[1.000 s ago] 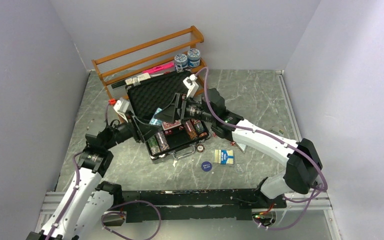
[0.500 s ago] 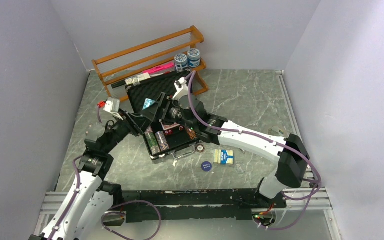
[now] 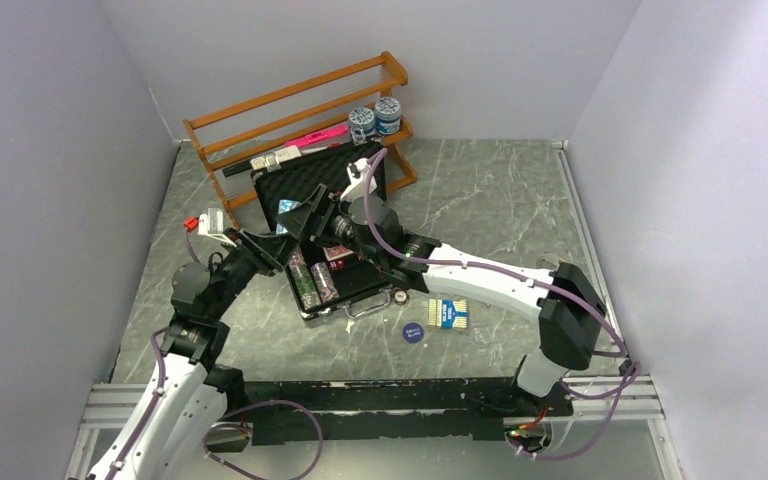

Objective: Pack up texas hold em set

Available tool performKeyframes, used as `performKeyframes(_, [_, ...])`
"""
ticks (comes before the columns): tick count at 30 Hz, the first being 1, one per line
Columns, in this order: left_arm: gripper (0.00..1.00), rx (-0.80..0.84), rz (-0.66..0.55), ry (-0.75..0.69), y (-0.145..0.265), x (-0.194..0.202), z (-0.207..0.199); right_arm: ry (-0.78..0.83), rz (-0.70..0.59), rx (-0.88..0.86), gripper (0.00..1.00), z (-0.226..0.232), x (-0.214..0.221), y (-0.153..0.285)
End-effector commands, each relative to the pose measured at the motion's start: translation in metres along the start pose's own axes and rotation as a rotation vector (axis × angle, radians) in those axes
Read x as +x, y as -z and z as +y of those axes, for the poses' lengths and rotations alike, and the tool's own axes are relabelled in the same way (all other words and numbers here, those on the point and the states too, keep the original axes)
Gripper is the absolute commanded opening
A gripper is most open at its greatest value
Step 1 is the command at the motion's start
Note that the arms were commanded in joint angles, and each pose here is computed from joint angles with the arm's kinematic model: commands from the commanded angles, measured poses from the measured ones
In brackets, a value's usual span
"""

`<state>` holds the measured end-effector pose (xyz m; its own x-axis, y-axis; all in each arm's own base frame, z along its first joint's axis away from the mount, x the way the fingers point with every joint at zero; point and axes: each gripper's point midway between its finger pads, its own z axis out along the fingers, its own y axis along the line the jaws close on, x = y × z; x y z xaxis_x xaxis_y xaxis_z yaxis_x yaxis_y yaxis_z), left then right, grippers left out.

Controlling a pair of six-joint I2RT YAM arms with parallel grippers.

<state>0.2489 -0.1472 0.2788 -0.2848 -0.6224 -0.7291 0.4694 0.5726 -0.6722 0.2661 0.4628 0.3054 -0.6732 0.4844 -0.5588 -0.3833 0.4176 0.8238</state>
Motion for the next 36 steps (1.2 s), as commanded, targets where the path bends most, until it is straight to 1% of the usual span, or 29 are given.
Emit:
performKeyframes(1, [0.05,0.096,-0.120,-0.013,0.001,-0.032,-0.030,-0.013,-0.051,-0.028,0.66,0.017,-0.013,-0.006])
performKeyframes(3, [0.05,0.099,-0.125,-0.006,0.002,-0.032,-0.030,-0.027,-0.047,-0.023,0.60,0.015,-0.010,-0.006])
performKeyframes(4, [0.05,0.101,-0.125,-0.006,0.002,-0.032,-0.030,-0.035,-0.042,-0.016,0.53,0.014,-0.007,-0.008])
performKeyframes(6, [0.05,0.100,-0.119,-0.022,0.002,-0.031,-0.029,-0.043,-0.039,-0.015,0.43,0.013,-0.006,-0.009])
performKeyframes(11, [0.05,0.049,-0.076,-0.049,0.001,-0.030,-0.025,-0.042,-0.040,-0.012,0.24,0.016,-0.008,-0.010])
performKeyframes(12, [0.09,0.019,-0.055,-0.053,0.001,-0.028,-0.021,-0.040,-0.035,-0.007,0.22,0.016,-0.008,-0.011])
performKeyframes(13, [0.19,-0.006,-0.033,-0.058,0.001,-0.026,-0.018,-0.037,-0.031,-0.002,0.19,0.017,-0.009,-0.011])
performKeyframes(14, [0.32,-0.030,-0.008,-0.069,0.001,-0.023,-0.014,-0.030,-0.023,0.006,0.17,0.016,-0.008,-0.013])
performKeyframes(16, [0.53,-0.069,0.044,-0.091,0.003,-0.017,-0.008,-0.018,-0.010,0.027,0.15,0.012,-0.007,-0.014])
performKeyframes(18, [0.71,-0.114,0.089,-0.110,0.007,-0.011,-0.001,-0.018,0.005,0.054,0.14,0.003,-0.004,-0.014])
performKeyframes(19, [0.77,-0.147,0.113,-0.115,0.011,-0.007,0.005,-0.016,0.014,0.066,0.14,-0.001,-0.002,-0.014])
performKeyframes(20, [0.80,-0.165,0.122,-0.124,0.014,-0.006,0.007,-0.008,0.022,0.080,0.13,-0.006,0.001,-0.014])
performKeyframes(22, [0.83,-0.192,0.119,-0.157,0.021,-0.008,0.010,0.013,0.038,0.113,0.13,-0.017,0.005,-0.014])
performKeyframes(24, [0.83,-0.217,0.107,-0.195,0.031,-0.012,0.011,0.038,0.060,0.146,0.13,-0.029,0.009,-0.014])
performKeyframes(26, [0.84,-0.274,0.082,-0.227,0.042,-0.019,0.015,0.073,0.083,0.168,0.13,-0.040,0.015,-0.015])
performKeyframes(30, [0.84,-0.400,0.015,-0.290,0.064,-0.040,0.025,0.142,0.173,0.233,0.13,-0.067,0.032,-0.022])
performKeyframes(33, [0.84,-0.456,-0.005,-0.304,0.072,-0.046,0.032,0.165,0.237,0.235,0.14,-0.079,0.044,-0.030])
performKeyframes(36, [0.84,-0.497,-0.012,-0.294,0.075,-0.048,0.037,0.205,0.251,0.266,0.14,-0.092,0.048,-0.039])
